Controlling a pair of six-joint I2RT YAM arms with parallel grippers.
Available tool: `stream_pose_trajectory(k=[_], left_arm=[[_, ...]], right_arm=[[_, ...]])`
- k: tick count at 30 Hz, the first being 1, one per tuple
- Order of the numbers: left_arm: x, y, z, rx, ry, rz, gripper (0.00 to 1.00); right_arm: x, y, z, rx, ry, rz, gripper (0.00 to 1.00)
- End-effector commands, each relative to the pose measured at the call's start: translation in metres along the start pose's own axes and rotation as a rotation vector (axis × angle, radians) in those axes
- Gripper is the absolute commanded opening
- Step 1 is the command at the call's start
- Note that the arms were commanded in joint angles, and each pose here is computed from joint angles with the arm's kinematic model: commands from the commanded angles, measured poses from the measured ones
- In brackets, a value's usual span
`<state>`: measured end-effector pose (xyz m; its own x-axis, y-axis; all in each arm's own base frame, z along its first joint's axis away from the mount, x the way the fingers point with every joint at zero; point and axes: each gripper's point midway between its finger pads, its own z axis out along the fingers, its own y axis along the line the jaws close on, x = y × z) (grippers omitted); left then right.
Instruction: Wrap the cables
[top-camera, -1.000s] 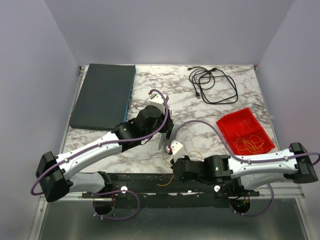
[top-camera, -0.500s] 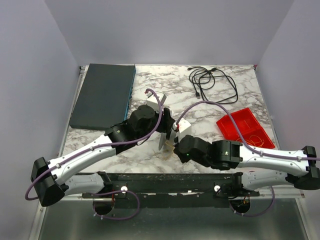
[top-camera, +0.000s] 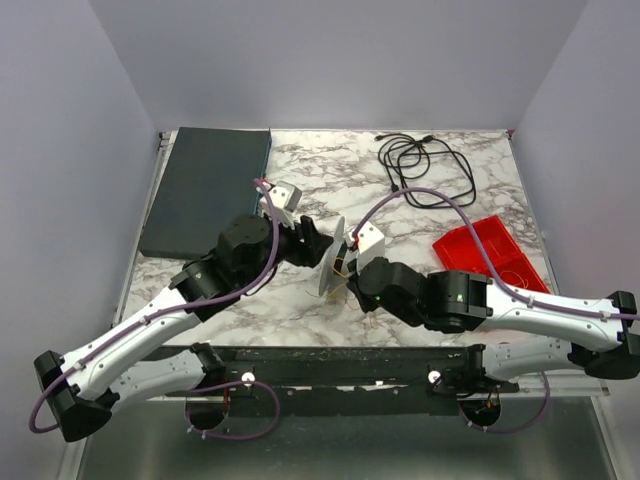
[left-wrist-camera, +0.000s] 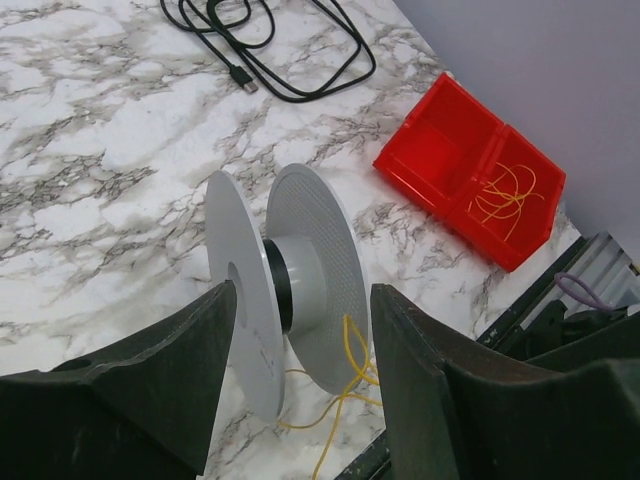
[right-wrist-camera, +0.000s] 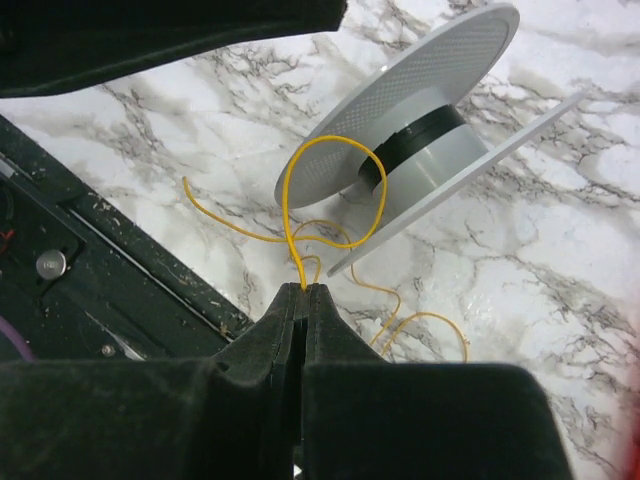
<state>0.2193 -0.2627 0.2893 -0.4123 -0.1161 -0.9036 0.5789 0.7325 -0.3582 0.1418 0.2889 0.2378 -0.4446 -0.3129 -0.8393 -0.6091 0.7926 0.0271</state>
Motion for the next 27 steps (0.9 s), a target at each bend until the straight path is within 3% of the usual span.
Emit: stream_pose_trajectory(k=[1, 16, 27], left_arm=[[0.017, 0.003, -0.009, 0.053, 0.073, 0.023, 0.58], [0.048, -0.003, 0.017, 0.117, 0.173, 0.008, 0.57], [0.064, 0.028, 0.057, -0.07, 0.243, 0.026, 0.51]], right_arm=[[-0.024, -0.007, -0.001, 0.045, -0.06, -0.046, 0.01], [-0.049, -0.05, 0.024, 0.13, -0.18, -0.031, 0.01], [-0.074, -0.061, 0.039, 0.105, -0.258, -0.038, 0.01]])
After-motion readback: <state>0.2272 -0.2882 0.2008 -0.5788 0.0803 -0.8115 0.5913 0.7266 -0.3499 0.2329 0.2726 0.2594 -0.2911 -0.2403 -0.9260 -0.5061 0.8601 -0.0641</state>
